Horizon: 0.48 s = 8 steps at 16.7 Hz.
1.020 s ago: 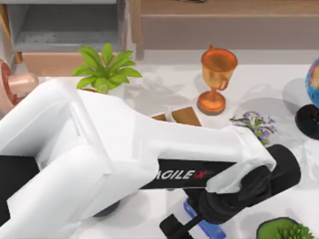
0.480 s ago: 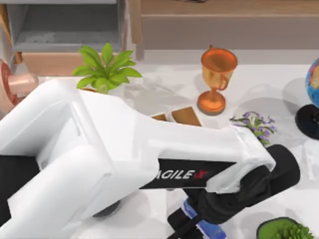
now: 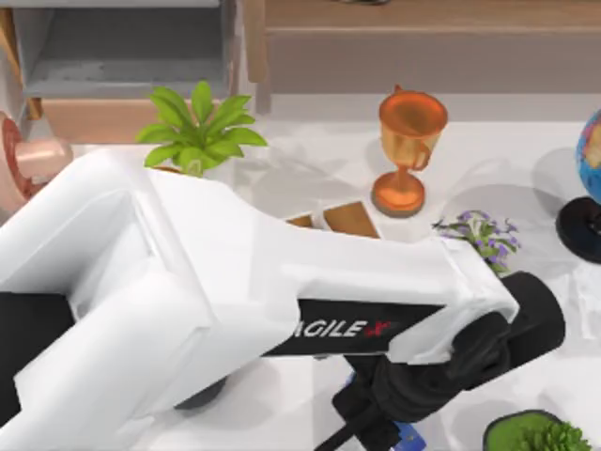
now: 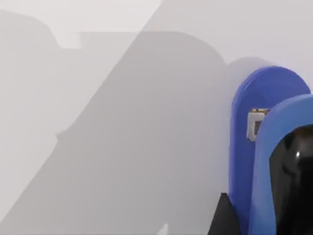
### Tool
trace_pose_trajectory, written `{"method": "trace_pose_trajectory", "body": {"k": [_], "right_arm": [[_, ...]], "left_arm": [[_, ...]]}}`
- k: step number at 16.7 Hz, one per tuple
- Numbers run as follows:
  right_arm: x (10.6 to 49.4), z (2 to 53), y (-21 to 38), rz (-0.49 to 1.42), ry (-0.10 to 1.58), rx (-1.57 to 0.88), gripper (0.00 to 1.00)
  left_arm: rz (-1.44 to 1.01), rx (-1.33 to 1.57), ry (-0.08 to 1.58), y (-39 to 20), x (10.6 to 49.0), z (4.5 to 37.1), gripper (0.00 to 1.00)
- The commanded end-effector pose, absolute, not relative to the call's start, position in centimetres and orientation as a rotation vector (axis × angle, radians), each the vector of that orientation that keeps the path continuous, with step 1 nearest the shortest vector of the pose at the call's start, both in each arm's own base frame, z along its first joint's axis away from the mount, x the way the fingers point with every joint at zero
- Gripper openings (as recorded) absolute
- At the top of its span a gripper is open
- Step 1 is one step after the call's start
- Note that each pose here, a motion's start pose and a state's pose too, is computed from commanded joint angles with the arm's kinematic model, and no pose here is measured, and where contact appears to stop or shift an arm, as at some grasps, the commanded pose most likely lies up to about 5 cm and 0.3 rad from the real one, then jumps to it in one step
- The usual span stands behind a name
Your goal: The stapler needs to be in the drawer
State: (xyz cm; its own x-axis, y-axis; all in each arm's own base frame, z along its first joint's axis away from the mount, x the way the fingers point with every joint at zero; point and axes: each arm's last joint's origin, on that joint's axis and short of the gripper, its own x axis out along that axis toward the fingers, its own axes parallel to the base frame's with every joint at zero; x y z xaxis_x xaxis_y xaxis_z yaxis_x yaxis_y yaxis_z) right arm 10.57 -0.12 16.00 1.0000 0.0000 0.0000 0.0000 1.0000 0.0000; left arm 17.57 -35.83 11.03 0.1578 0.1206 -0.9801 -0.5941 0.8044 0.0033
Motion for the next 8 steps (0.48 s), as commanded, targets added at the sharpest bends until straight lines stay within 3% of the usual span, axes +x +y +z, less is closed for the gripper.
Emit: {"method": "trace_pose_trajectory", "body": {"k": [8], "right_arm": [[10.57, 16.00, -0.12, 0.000, 0.000, 0.000, 1.00]], "left_arm": [[0.528, -0.433, 1.323, -35.91, 17.47, 11.26, 0.00]]}}
